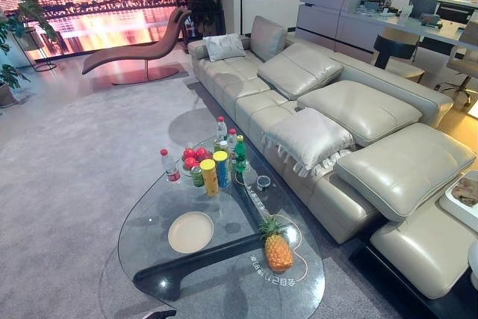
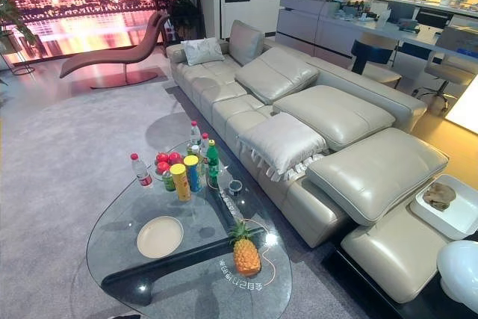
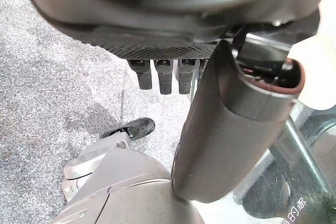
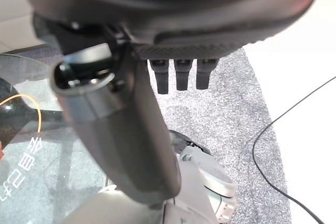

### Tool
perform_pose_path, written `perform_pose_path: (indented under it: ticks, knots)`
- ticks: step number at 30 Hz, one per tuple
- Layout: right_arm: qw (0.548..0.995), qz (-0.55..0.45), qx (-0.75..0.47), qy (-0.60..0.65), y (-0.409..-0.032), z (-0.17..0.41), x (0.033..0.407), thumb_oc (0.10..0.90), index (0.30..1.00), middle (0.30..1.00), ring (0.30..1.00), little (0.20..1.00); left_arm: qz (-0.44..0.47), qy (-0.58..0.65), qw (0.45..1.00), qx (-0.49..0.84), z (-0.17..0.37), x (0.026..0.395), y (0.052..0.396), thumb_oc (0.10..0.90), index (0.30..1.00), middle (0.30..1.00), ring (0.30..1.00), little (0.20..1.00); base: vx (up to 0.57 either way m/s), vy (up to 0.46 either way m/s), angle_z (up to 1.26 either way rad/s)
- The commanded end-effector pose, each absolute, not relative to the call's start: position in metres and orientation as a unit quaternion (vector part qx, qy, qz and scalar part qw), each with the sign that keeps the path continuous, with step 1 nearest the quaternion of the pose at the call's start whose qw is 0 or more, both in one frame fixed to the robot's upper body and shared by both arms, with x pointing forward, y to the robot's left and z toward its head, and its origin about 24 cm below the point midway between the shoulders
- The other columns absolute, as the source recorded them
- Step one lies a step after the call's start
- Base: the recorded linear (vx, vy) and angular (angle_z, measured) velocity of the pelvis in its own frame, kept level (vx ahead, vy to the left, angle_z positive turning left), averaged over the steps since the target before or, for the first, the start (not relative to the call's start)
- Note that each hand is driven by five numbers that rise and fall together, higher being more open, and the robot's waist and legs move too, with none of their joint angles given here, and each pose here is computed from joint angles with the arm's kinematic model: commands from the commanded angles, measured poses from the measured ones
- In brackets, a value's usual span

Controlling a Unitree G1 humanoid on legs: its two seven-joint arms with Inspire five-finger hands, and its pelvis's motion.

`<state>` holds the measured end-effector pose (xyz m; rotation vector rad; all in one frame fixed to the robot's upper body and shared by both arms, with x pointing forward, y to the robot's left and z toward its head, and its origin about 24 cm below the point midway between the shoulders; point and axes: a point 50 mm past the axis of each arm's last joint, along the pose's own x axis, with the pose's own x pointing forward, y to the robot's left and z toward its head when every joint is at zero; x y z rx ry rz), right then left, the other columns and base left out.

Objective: Pick up the fruit to the plate

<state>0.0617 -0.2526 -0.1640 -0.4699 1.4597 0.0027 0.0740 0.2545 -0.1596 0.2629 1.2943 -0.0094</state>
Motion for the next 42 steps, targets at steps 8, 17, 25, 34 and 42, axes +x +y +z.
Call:
perform_pose_path:
  ticks: [8, 17, 25, 34, 42]
  knots:
    - [0.736, -0.053, -0.237, 0.632, -0.278, -0.15, 0.097, 0.8, 0.9, 0.9, 0.9, 0.9, 0.003, 0.558, 0.822, 0.113, -0.153, 0.119, 0.244, 0.8, 0.9, 0.9, 0.9, 0.9, -0.01, -0.03, 0.0]
    - [0.771, -0.097, -0.256, 0.574, -0.295, -0.125, 0.154, 0.8, 0.9, 0.9, 0.9, 0.9, 0.03, 0.479, 0.875, 0.069, -0.13, 0.178, 0.243, 0.8, 0.9, 0.9, 0.9, 0.9, -0.19, -0.004, 0.01]
    - [0.847, -0.176, -0.257, 0.43, -0.31, -0.081, 0.22, 0.8, 0.9, 0.9, 0.9, 0.9, 0.093, 0.337, 0.936, -0.023, -0.083, 0.244, 0.253, 0.8, 0.9, 0.9, 0.9, 0.9, -0.16, 0.02, -0.02]
    - [0.898, -0.282, -0.247, 0.231, -0.302, -0.027, 0.276, 0.8, 0.9, 0.9, 0.9, 0.9, 0.214, 0.202, 0.95, -0.106, -0.043, 0.274, 0.273, 0.8, 0.9, 0.9, 0.9, 0.9, -0.08, -0.057, 0.16]
    - [0.912, -0.306, -0.246, 0.122, -0.297, 0.013, 0.302, 0.8, 0.9, 0.9, 0.9, 0.9, 0.259, 0.144, 0.953, -0.068, -0.026, 0.281, 0.273, 0.8, 0.9, 0.9, 0.9, 0.9, -0.02, 0.003, -0.02]
